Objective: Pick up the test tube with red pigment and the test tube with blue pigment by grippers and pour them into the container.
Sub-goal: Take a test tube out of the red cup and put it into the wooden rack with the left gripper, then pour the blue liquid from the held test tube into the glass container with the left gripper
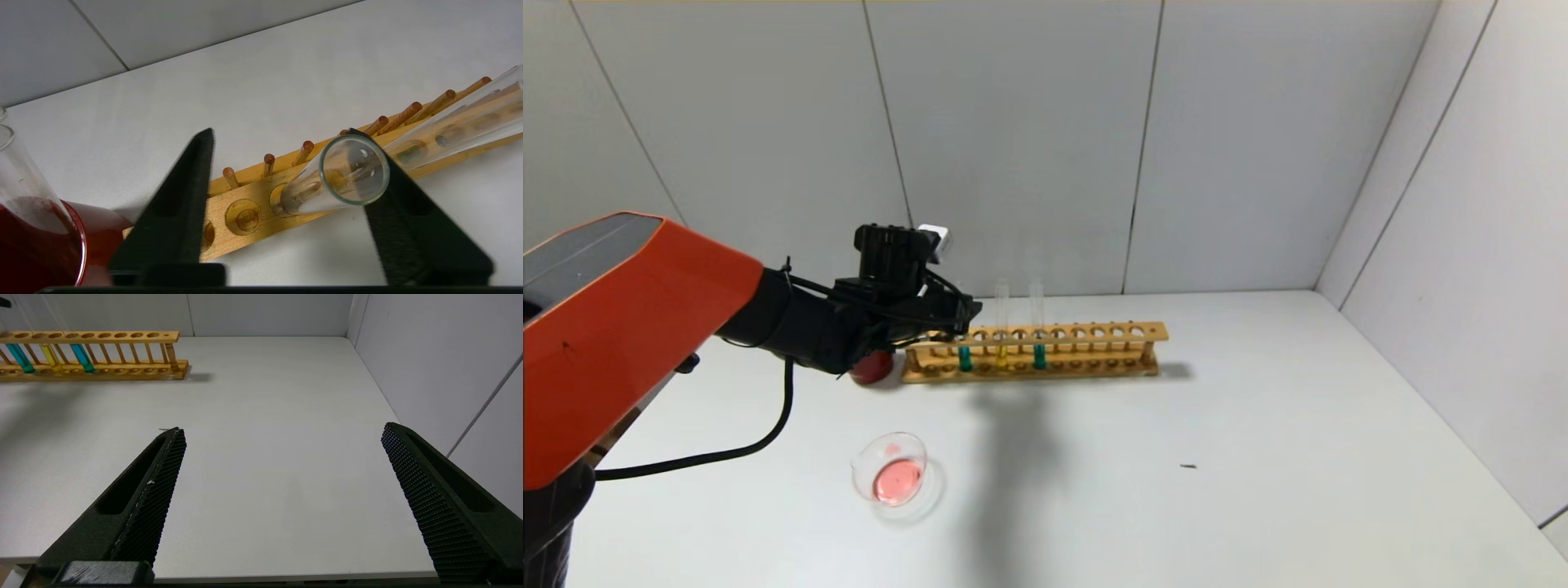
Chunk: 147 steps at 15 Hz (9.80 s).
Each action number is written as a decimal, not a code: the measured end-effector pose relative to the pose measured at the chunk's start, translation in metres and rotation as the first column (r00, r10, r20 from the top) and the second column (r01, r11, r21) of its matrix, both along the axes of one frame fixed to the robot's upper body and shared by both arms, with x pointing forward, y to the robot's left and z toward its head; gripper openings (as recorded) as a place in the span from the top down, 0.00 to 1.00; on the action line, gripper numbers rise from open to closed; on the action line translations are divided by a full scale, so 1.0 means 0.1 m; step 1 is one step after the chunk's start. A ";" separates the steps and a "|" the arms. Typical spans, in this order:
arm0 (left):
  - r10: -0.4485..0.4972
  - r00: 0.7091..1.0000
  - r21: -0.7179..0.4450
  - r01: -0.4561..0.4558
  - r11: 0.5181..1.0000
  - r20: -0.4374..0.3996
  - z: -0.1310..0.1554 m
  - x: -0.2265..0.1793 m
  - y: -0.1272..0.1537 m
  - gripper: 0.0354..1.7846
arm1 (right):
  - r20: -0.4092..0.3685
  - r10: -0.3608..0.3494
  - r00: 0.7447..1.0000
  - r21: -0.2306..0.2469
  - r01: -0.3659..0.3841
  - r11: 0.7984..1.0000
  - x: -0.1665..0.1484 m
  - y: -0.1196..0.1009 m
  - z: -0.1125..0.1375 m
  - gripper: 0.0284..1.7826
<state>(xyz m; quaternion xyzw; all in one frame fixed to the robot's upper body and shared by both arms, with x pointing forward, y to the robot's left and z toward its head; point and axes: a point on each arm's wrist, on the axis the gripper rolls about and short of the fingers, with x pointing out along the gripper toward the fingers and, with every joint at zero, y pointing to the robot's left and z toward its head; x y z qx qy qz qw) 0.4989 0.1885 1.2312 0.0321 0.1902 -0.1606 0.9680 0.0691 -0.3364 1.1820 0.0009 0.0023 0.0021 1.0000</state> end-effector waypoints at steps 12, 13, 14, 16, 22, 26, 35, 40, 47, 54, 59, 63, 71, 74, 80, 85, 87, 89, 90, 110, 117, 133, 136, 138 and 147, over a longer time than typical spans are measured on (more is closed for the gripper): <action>-0.024 0.998 0.043 0.022 0.999 0.051 0.49 -0.14 0.04 0.83 | 0.000 0.000 1.000 0.000 0.000 1.000 0.00 0.00 0.00 0.02; -0.032 0.997 0.053 0.028 0.998 0.075 0.63 -0.19 0.06 0.83 | 0.000 0.000 1.000 0.000 0.000 1.000 0.00 0.00 0.00 0.02; -0.035 0.995 0.064 0.029 0.998 0.099 0.75 -0.25 0.08 0.83 | 0.000 0.000 1.000 0.000 0.000 1.000 0.00 0.00 0.00 0.02; -0.047 0.989 0.081 0.036 0.996 0.137 0.99 -0.40 0.12 0.83 | 0.000 0.000 1.000 0.000 0.000 1.000 0.00 0.00 0.00 0.02; -0.061 0.979 0.161 0.030 0.987 0.193 1.34 -0.92 0.33 0.83 | 0.000 0.000 1.000 0.000 0.000 1.000 0.00 0.00 0.00 0.02; -0.090 0.976 0.302 0.027 0.953 0.196 1.13 -1.30 0.58 0.83 | 0.000 0.000 1.000 0.000 0.000 1.000 0.00 0.00 0.00 0.02; -0.359 0.854 0.617 0.058 0.785 0.377 0.60 -1.67 1.11 0.83 | 0.000 0.000 1.000 0.000 0.000 1.000 0.00 0.00 0.00 0.02; -0.495 0.814 0.753 0.115 0.648 0.302 0.39 -1.72 1.13 0.83 | 0.000 0.000 1.000 0.000 0.000 1.000 0.00 0.00 0.00 0.02; -0.615 0.698 0.859 -0.002 0.511 0.368 0.10 -1.58 1.10 0.83 | 0.000 0.000 1.000 0.000 0.000 1.000 0.00 0.00 0.00 0.02; -0.668 0.703 0.932 0.021 0.362 0.243 -0.21 -1.50 1.27 0.83 | 0.000 0.000 1.000 0.000 0.000 1.000 0.00 0.00 0.00 0.02; -0.720 0.666 0.968 -0.013 0.250 0.195 -0.28 -1.35 1.28 0.83 | 0.000 0.000 1.000 0.000 0.000 1.000 0.00 0.00 0.00 0.02; -0.766 0.627 0.983 -0.001 0.182 0.142 -0.39 -1.32 1.18 0.83 | 0.000 0.000 1.000 0.000 0.000 1.000 0.00 0.00 0.00 0.02; -0.796 0.603 0.998 -0.026 0.049 0.055 -0.49 -1.33 1.18 0.83 | 0.000 0.000 1.000 0.000 0.000 1.000 0.00 0.00 0.00 0.02; -0.794 0.607 0.999 -0.033 0.026 0.040 -0.50 -1.34 1.18 0.83 | 0.000 0.000 1.000 0.000 0.000 1.000 0.00 0.00 0.00 0.02; -0.808 0.590 0.997 -0.056 -0.047 -0.005 -0.54 -1.32 1.18 0.83 | 0.000 0.000 1.000 0.000 0.000 1.000 0.00 0.00 0.00 0.02; -0.803 0.596 0.994 -0.064 -0.086 -0.031 -0.58 -1.29 1.17 0.83 | 0.000 0.000 1.000 0.000 0.000 1.000 0.00 0.00 0.00 0.02; -0.801 0.598 0.992 -0.070 -0.102 -0.041 -0.59 -1.27 1.17 0.83 | 0.000 0.000 1.000 0.000 0.000 1.000 0.00 0.00 0.00 0.02; -0.805 0.590 0.987 -0.084 -0.135 -0.060 -0.61 -1.26 1.17 0.83 | 0.000 0.000 1.000 0.000 0.000 1.000 0.00 0.00 0.00 0.02; -0.805 0.589 0.987 -0.084 -0.139 -0.064 -0.62 -1.25 1.17 0.83 | 0.000 0.000 1.000 0.000 0.000 1.000 0.00 0.00 0.00 0.02; -0.835 0.534 0.957 -0.152 -0.246 -0.130 -0.67 -1.22 1.03 0.83 | 0.000 0.000 1.000 0.000 0.000 1.000 0.00 0.00 0.00 0.02; -0.846 0.516 0.955 -0.164 -0.249 -0.132 -0.66 -1.24 0.98 0.83 | 0.000 0.000 1.000 0.000 0.000 1.000 0.00 0.00 0.00 0.02; -0.887 0.440 0.854 -0.399 -0.333 -0.140 -0.47 -1.24 0.87 0.83 | 0.000 0.000 1.000 0.000 0.000 1.000 0.00 0.00 0.00 0.02; -0.888 0.438 0.812 -0.465 -0.354 -0.136 -0.39 -1.28 0.87 0.83 | 0.000 0.000 1.000 0.000 0.000 1.000 0.00 0.00 0.00 0.02; -0.885 0.446 0.766 -0.521 -0.377 -0.133 -0.34 -1.36 0.88 0.83 | 0.000 0.000 1.000 0.000 0.000 1.000 0.00 0.00 0.00 0.02; -0.879 0.447 0.712 -0.564 -0.419 -0.165 -0.30 -1.49 0.86 0.83 | 0.000 0.000 1.000 0.000 0.000 1.000 0.00 0.00 0.00 0.02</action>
